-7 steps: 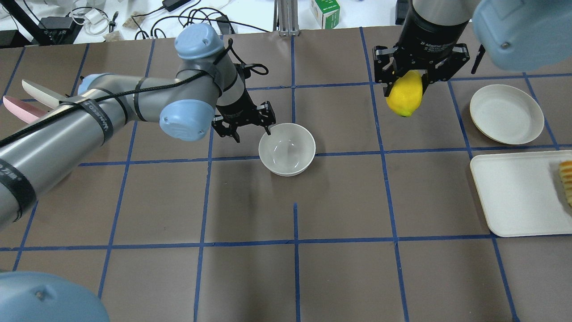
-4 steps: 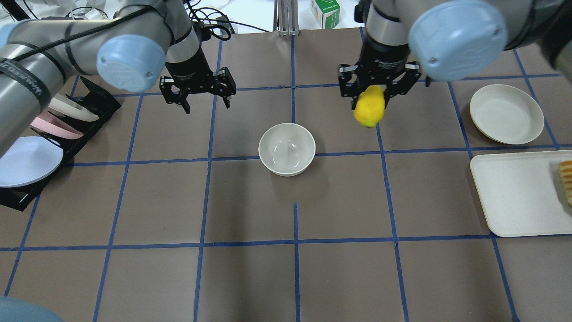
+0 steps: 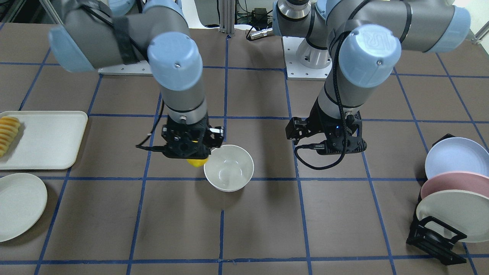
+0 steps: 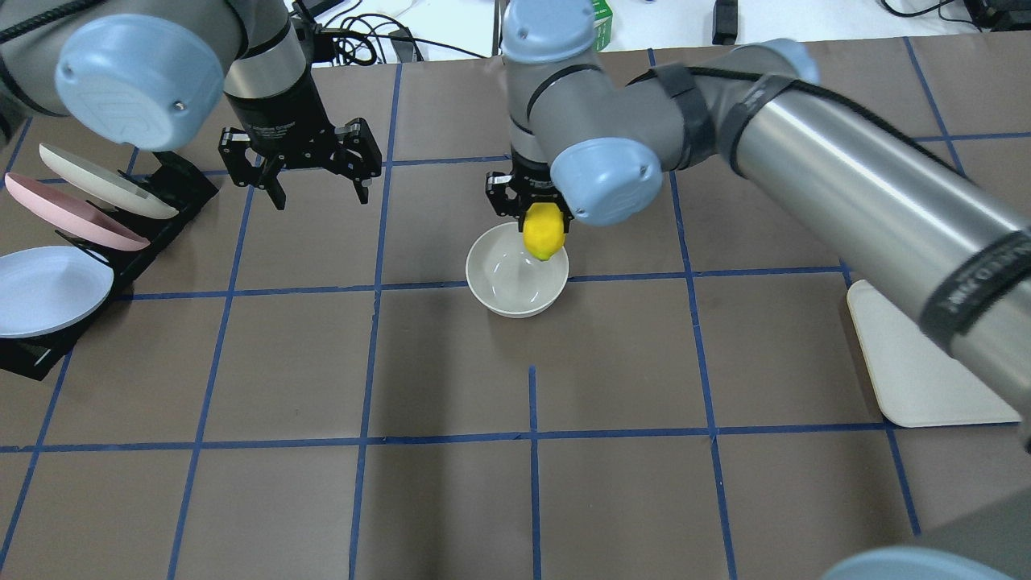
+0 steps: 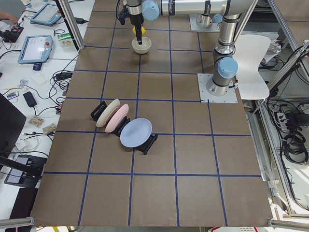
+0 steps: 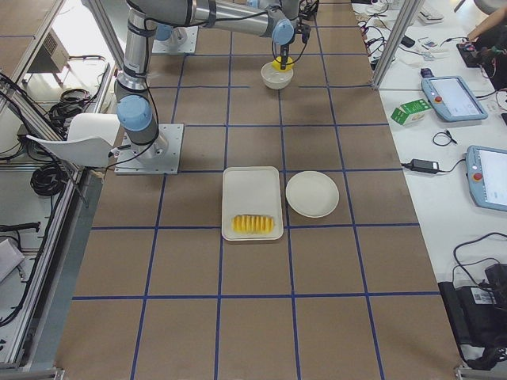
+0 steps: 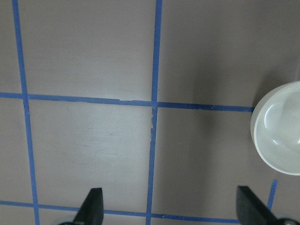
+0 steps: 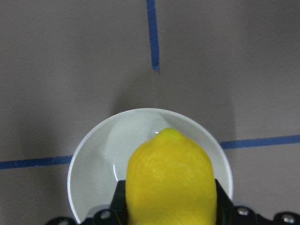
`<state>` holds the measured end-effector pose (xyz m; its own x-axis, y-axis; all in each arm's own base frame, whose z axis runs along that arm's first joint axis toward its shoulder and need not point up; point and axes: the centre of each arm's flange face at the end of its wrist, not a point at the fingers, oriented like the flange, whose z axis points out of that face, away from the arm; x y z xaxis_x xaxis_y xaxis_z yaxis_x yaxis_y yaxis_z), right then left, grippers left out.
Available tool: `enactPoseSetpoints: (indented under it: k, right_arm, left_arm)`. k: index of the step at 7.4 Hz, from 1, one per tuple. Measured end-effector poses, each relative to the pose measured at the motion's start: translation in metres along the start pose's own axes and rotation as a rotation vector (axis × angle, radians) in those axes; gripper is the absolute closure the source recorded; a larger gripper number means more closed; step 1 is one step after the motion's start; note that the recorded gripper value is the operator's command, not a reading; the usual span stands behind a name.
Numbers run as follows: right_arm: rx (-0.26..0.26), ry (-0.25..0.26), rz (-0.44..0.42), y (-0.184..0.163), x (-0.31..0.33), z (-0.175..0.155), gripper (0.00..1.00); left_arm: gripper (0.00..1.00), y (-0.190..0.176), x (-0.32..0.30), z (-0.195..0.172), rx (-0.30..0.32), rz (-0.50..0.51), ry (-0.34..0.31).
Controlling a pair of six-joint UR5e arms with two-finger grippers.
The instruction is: Place bowl and put lemon in it
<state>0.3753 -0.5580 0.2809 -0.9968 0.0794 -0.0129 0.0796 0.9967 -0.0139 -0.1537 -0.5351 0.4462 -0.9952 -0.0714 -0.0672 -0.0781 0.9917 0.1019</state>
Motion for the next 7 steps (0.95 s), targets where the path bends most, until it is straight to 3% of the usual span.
enactPoseSetpoints:
  k: [2, 3, 4, 7]
  right_arm:
    - [-0.038, 0.021, -0.019, 0.007, -0.017, 0.043, 0.6]
    - [-0.058, 0.031, -0.024, 0.009, -0.017, 0.059, 0.41]
    - [-0.07, 0.037, -0.026, 0.01, -0.017, 0.068, 0.0]
    - [-0.046, 0.023, -0.016, 0.008, -0.017, 0.05, 0.0]
  left_arm:
    - [0.0, 0.013, -0.014, -0.009, -0.022, -0.013, -0.04]
    - [0.0, 0.014, -0.019, -0.01, -0.026, -0.015, -0.045]
    - [0.0, 0.013, -0.024, -0.011, -0.023, -0.004, -0.042]
    - [0.0, 0.009, -0.041, -0.016, -0.004, 0.013, -0.031]
